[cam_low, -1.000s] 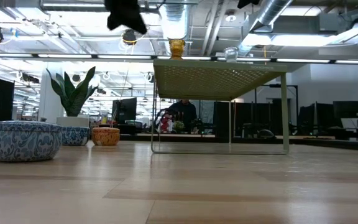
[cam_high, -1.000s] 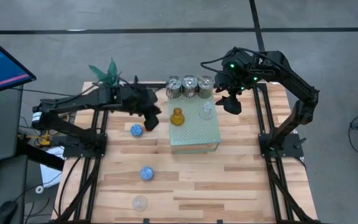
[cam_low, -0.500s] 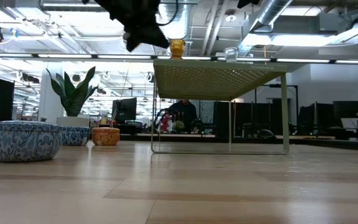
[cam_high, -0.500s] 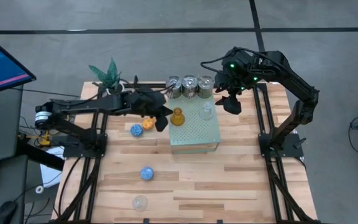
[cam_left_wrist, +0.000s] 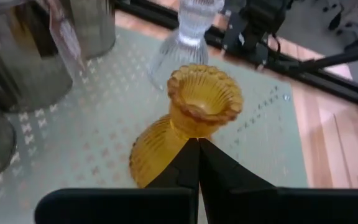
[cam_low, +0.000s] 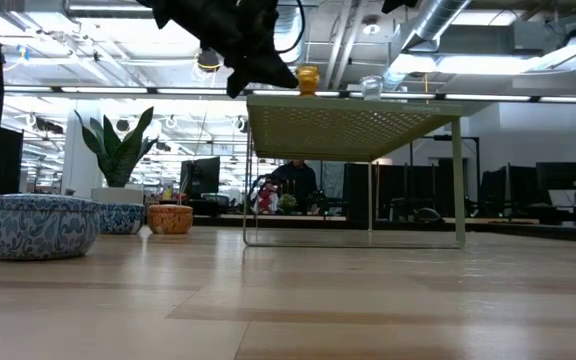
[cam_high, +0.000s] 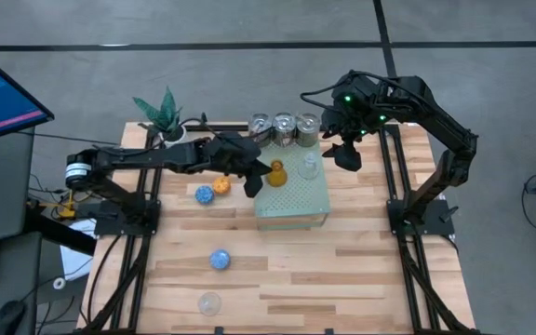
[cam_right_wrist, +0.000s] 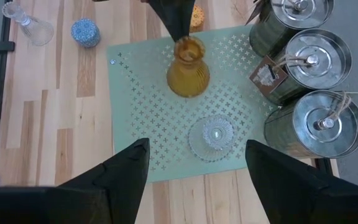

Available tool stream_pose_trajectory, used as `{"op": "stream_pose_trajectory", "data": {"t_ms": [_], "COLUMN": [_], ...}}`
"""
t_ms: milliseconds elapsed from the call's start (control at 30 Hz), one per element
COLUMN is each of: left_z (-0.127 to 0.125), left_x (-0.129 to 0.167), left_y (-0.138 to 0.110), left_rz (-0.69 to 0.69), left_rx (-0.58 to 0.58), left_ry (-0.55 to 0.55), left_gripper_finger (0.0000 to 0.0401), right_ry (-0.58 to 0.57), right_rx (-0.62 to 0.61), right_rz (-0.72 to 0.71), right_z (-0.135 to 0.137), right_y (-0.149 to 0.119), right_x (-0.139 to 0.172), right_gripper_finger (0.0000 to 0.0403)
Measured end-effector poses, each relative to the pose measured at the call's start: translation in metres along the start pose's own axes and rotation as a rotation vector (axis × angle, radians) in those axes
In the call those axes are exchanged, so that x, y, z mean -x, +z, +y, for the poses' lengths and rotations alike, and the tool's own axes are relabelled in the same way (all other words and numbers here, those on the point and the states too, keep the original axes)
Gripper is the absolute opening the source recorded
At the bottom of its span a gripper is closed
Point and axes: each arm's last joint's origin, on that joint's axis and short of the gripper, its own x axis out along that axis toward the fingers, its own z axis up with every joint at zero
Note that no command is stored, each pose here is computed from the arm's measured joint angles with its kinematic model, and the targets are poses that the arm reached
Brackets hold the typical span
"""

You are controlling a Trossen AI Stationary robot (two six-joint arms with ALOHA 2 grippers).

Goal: Pick & Place candle stick holders
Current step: Put the yellow candle holder on the shelf, then put the transparent candle holder on the shelf

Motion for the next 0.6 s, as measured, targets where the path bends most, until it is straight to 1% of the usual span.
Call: {"op": "stream_pose_trajectory", "data": {"t_ms": [167,367,500,600], "left_z": [0.006,0.011,0.011,0.011], "left_x": [-0.003,-0.015,-0.021,-0.014], "left_y": [0.002,0.004,0.0,0.0], "left_rz": [-0.022,-0.06,-0.037,-0.018], "left_rx": [0.008,0.016,0.019,0.022], "left_ry": [0.002,-0.03,-0.046,-0.027], "left_gripper_finger": [0.0002,0.0002,0.0002,0.0002], "right_ry": [0.0,0.0,0.0,0.0], "right_rx": [0.011,0.024,0.024,0.024], "right_rz": [0.0,0.0,0.001,0.001], "right_z": [0.0,0.0,0.0,0.0], "right_y": [0.0,0.0,0.0,0.0], "right_x": [0.0,0.0,0.0,0.0], "right_gripper_finger": [0.0256,0.0256,0.0256,0.0256]}}
